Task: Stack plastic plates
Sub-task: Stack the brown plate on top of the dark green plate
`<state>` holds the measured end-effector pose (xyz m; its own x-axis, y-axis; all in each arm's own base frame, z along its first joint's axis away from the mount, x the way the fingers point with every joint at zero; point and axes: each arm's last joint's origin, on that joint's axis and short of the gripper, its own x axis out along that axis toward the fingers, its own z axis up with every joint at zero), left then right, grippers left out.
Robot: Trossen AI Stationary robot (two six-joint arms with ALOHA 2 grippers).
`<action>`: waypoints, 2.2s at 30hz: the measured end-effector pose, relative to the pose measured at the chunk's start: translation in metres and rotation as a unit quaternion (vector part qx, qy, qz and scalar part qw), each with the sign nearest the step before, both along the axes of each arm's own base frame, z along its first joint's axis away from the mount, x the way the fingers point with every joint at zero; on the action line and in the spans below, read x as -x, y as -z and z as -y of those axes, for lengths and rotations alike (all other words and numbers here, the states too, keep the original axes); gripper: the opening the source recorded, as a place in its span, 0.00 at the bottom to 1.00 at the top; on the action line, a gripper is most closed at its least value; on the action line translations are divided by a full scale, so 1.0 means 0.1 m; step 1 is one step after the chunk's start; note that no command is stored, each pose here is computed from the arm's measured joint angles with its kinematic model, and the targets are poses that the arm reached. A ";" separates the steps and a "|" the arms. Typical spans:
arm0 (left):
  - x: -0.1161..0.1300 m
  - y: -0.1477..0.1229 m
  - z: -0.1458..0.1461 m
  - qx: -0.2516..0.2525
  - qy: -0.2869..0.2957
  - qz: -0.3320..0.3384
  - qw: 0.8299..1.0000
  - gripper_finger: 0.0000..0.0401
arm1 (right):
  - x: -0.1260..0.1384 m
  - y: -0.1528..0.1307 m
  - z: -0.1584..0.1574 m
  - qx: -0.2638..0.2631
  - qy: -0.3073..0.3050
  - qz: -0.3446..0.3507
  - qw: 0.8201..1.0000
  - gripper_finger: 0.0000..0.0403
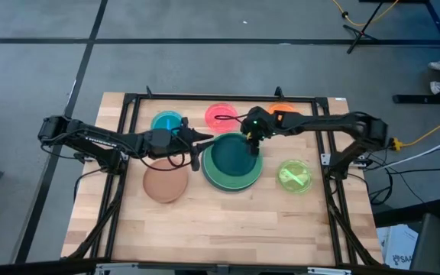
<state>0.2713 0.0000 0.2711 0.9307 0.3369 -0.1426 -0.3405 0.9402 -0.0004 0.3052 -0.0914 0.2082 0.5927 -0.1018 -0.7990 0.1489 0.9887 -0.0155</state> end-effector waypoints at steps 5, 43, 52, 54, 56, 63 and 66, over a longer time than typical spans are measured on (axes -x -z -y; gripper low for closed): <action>0.04 0.16 0.06 0.030 0.002 -0.077 0.997 0.23 | 0.21 -0.34 -0.36 0.004 -0.047 0.024 0.999 0.40; 0.48 0.82 1.01 0.211 0.029 -0.367 0.905 0.22 | 0.86 -0.14 -2.07 0.040 -0.107 0.105 0.988 0.41; 0.40 1.10 1.06 0.216 0.016 -0.421 0.881 0.22 | 0.86 -0.14 -2.06 0.044 -0.110 0.104 0.988 0.41; 0.39 1.14 1.05 0.215 0.011 -0.426 0.879 0.22 | 0.86 -0.14 -2.06 0.044 -0.110 0.104 0.988 0.41; 0.37 1.16 1.05 0.218 0.003 -0.427 0.877 0.22 | 0.86 -0.14 -2.07 0.044 -0.110 0.103 0.988 0.41; 0.34 1.26 1.04 0.234 -0.021 -0.436 0.869 0.22 | 0.84 -0.09 -2.08 0.049 -0.111 0.093 0.988 0.41; 0.34 1.30 1.05 0.237 -0.027 -0.440 0.866 0.22 | 0.82 -0.05 -2.09 0.053 -0.111 0.085 0.989 0.41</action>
<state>0.2375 -0.1045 0.1412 0.3755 0.0865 -0.9228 -0.4493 0.8878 -0.0996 0.2233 0.1174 0.2130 0.7347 -0.0318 -0.6776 -0.0618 0.9916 -0.1136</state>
